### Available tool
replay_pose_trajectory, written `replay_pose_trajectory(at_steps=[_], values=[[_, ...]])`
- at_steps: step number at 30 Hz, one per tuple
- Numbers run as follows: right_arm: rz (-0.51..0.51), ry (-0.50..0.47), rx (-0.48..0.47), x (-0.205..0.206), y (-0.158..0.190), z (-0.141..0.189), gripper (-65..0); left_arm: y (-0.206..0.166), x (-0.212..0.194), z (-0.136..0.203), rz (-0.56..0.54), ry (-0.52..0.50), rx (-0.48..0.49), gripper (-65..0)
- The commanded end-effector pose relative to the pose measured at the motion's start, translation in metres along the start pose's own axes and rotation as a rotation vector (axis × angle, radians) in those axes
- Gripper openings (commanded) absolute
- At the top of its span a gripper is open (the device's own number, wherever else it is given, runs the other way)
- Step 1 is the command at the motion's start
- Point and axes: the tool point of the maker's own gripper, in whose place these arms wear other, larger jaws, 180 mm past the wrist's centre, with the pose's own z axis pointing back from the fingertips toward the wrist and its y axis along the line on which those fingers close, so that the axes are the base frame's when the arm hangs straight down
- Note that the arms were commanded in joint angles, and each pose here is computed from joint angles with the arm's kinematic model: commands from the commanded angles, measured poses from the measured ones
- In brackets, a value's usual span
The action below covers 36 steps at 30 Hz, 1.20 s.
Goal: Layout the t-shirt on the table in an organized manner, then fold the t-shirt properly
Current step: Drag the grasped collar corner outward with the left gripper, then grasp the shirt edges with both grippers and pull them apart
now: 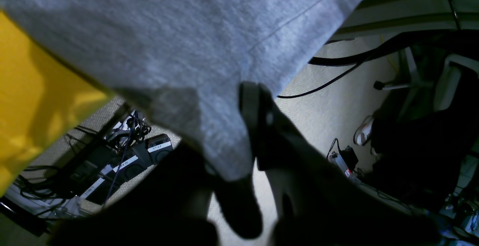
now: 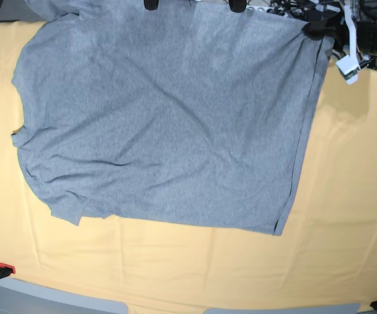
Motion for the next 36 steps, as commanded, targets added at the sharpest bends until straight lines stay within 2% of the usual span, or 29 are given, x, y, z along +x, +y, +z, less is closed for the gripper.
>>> replay_pose_trajectory(at_steps=[1, 5, 9, 24, 29, 34, 36], values=[[0.015, 0.000, -0.001, 0.001, 0.001, 0.004, -65.0, -0.002, 0.004, 0.004, -0.024, 0.001, -0.002, -65.0], [0.016, -0.001, -0.002, 0.001, 0.000, 0.004, -65.0, -0.004, 0.008, 0.004, -0.046, -0.003, -0.001, -65.0], [0.027, -0.027, -0.007, 0.009, -0.002, 0.001, -65.0, -0.006, 0.025, 0.006, -0.112, -0.035, 0.015, -65.0], [0.112, -0.235, -0.030, 0.069, -0.013, -0.010, -65.0, 0.012, 0.107, 0.024, -0.276, -0.300, 0.133, -65.0], [0.125, -0.298, -0.035, 0.086, -0.014, -0.011, -65.0, 0.006, 0.119, 0.015, -0.287, -0.351, 0.098, -65.0], [0.139, -0.332, -0.047, 0.097, -0.016, -0.011, -65.0, -0.010, 0.117, -0.008, -0.288, -0.331, -0.002, -65.0], [0.143, -0.358, -0.048, 0.103, -0.016, -0.011, -65.0, -0.009, 0.119, -0.013, -0.295, -0.330, 0.009, -65.0]])
